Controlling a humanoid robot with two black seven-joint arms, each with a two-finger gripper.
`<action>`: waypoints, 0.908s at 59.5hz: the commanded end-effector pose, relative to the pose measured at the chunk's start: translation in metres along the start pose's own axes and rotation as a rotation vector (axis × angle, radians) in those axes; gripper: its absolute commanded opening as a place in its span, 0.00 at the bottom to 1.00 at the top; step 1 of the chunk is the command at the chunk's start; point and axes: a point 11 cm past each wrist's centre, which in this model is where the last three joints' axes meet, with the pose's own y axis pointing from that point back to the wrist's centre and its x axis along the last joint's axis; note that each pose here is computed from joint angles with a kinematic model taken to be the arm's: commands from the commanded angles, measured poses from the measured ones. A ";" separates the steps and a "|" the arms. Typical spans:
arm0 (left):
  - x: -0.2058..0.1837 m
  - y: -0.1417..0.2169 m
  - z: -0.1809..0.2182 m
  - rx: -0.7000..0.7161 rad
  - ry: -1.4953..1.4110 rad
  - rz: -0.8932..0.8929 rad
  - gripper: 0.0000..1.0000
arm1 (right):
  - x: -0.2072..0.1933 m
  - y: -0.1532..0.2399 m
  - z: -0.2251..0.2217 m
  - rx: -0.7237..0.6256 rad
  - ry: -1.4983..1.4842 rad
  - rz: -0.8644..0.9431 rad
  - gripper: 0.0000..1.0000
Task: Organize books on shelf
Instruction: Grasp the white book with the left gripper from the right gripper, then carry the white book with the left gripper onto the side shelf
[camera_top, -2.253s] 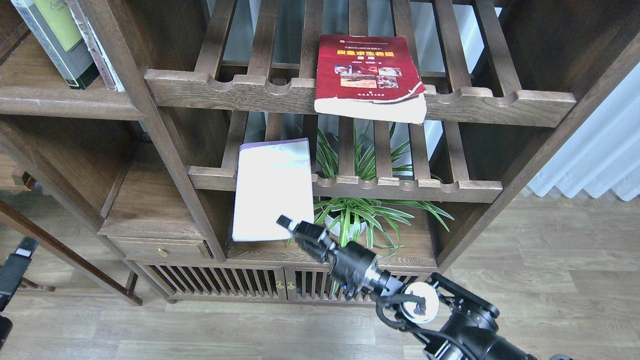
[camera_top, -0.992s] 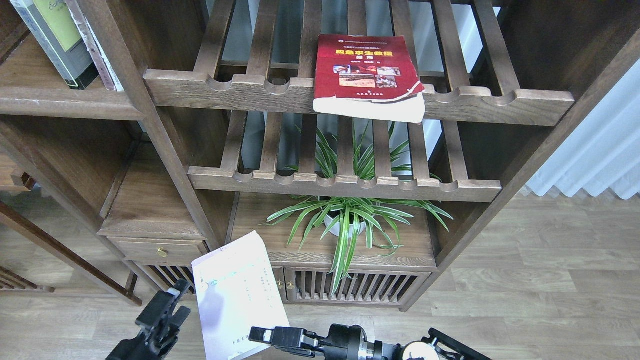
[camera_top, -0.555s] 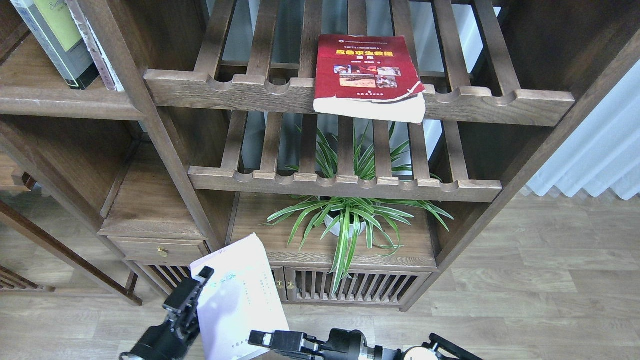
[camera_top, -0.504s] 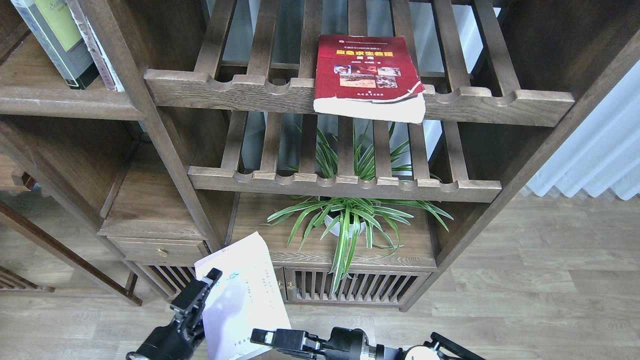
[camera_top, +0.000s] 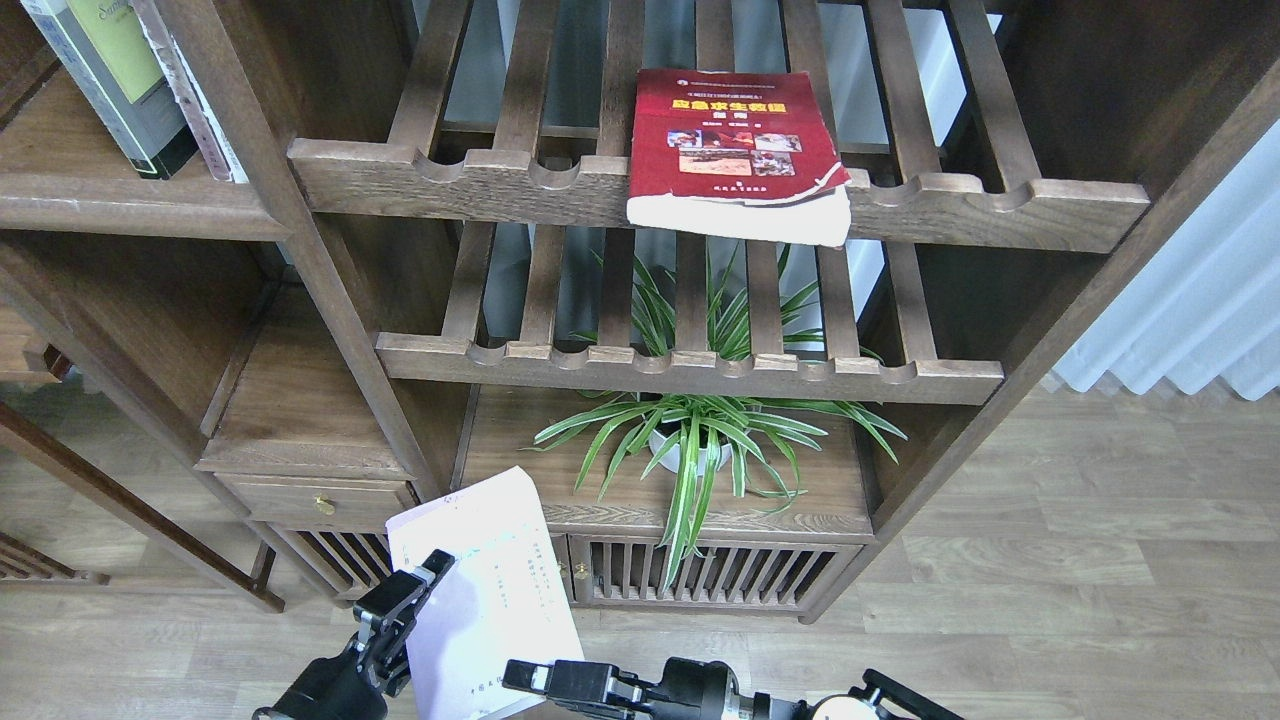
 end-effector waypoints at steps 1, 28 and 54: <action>0.003 0.008 0.014 -0.013 -0.032 0.020 0.09 | 0.001 0.002 -0.003 0.013 -0.003 0.002 0.05; 0.001 0.015 0.026 0.004 -0.073 0.030 0.07 | 0.001 0.001 -0.002 0.008 -0.001 0.003 0.29; -0.039 0.050 0.107 -0.138 -0.209 -0.012 0.06 | 0.001 0.001 -0.003 -0.004 0.026 0.014 0.99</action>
